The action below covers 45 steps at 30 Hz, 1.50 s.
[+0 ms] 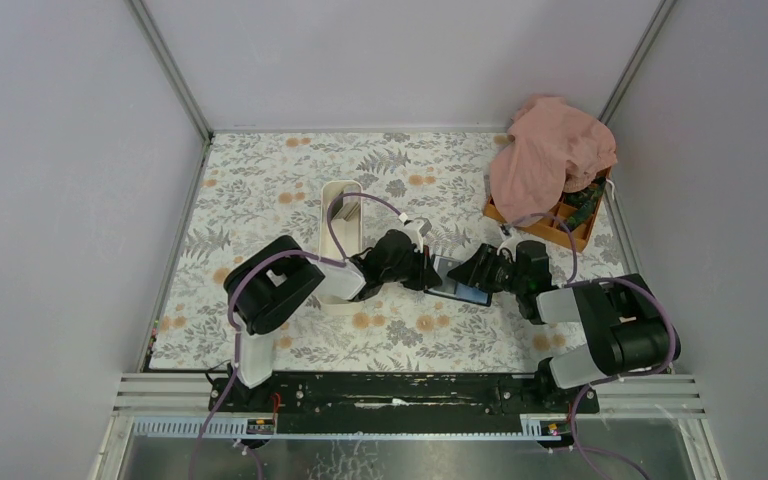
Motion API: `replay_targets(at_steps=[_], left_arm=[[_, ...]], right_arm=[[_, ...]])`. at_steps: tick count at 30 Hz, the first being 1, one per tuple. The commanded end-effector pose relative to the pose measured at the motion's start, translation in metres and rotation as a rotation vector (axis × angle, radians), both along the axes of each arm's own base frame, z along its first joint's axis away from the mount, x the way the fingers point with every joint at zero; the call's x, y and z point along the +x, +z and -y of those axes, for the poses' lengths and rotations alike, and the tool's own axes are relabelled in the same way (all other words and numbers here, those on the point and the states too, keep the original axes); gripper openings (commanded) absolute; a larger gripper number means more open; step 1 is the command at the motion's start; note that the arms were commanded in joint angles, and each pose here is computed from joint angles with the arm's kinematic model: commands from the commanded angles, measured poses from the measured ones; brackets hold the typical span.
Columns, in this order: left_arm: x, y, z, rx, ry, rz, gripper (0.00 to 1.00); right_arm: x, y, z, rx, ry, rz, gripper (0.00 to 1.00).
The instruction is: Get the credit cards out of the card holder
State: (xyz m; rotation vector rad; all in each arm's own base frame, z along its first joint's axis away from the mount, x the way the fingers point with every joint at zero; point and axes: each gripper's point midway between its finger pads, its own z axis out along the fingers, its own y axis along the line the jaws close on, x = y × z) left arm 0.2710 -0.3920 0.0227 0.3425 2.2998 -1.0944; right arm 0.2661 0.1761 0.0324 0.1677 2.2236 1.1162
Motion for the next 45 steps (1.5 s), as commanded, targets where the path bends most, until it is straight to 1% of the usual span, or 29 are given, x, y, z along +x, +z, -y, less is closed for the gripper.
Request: replay_targets(at_steps=[1,6,11,15,21,25,31,36,45], left_arm=[[-0.007,-0.027,-0.009,0.056,-0.006,-0.056,0.01],[-0.007,-0.025,-0.010,0.049,-0.006,-0.056,0.01],[-0.007,-0.023,-0.011,0.037,-0.006,-0.061,0.01],[-0.008,-0.022,-0.010,0.027,-0.011,-0.065,0.00],[-0.008,-0.019,-0.010,0.022,-0.012,-0.063,0.00],[-0.009,-0.019,-0.009,0.019,-0.018,-0.065,0.00],[-0.010,-0.022,-0.009,0.022,-0.019,-0.072,0.00],[-0.010,-0.023,-0.009,0.025,-0.020,-0.073,0.00],[-0.008,-0.026,-0.009,0.034,-0.019,-0.078,0.00]], right_arm=[[0.008,-0.004,-0.002,-0.024,0.010,-0.002,0.58],[0.007,-0.008,0.001,-0.044,-0.005,-0.016,0.58],[0.007,-0.009,0.015,-0.129,-0.044,-0.008,0.57],[0.004,-0.011,0.016,-0.133,-0.047,-0.018,0.57],[0.002,-0.015,0.007,-0.102,-0.006,-0.033,0.57],[-0.001,-0.014,-0.010,-0.060,0.050,-0.039,0.57],[-0.003,-0.001,-0.027,0.011,0.107,0.001,0.57],[-0.006,0.009,-0.033,0.058,0.140,0.030,0.57],[-0.013,0.016,-0.038,0.095,0.180,0.043,0.57]])
